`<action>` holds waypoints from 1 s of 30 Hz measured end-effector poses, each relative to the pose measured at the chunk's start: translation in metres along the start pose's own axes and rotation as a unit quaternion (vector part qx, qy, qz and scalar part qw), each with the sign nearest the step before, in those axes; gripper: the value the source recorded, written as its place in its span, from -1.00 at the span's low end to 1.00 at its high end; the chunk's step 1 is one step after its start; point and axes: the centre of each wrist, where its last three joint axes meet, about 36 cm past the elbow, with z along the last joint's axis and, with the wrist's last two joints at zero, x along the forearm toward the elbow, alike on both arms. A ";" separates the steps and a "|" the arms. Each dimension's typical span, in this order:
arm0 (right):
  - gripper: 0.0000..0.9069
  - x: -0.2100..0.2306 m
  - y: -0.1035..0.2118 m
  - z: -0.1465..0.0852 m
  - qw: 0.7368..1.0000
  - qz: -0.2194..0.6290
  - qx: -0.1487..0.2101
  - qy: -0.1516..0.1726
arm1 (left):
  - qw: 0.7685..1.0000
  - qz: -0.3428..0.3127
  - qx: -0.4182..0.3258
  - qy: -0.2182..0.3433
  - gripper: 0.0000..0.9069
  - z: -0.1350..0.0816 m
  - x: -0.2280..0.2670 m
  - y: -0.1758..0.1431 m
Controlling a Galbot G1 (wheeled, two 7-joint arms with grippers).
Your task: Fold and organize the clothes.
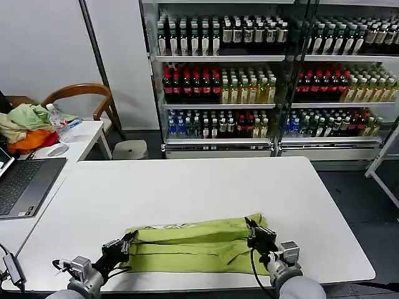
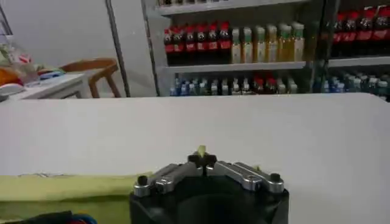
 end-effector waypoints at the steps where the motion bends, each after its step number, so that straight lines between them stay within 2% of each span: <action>1: 1.00 0.000 0.000 0.001 1.000 -0.001 0.001 0.002 | 1.000 -0.001 -0.002 0.000 1.00 0.001 0.000 0.000; 8: 1.00 0.005 0.000 0.005 1.000 0.000 0.011 0.007 | 1.000 -0.013 -0.011 -0.014 1.00 -0.001 0.000 -0.005; 16: 1.00 0.016 -0.001 -0.001 1.000 0.008 0.024 -0.014 | 0.999 -0.044 -0.001 -0.032 1.00 -0.012 0.003 -0.026; 22: 1.00 0.026 -0.001 -0.009 0.998 0.014 0.040 -0.036 | 0.995 -0.093 0.039 -0.007 1.00 -0.015 0.003 -0.050; 30: 1.00 0.029 0.001 -0.010 0.997 0.024 0.052 -0.049 | 0.986 -0.144 0.077 0.025 1.00 -0.011 -0.003 -0.071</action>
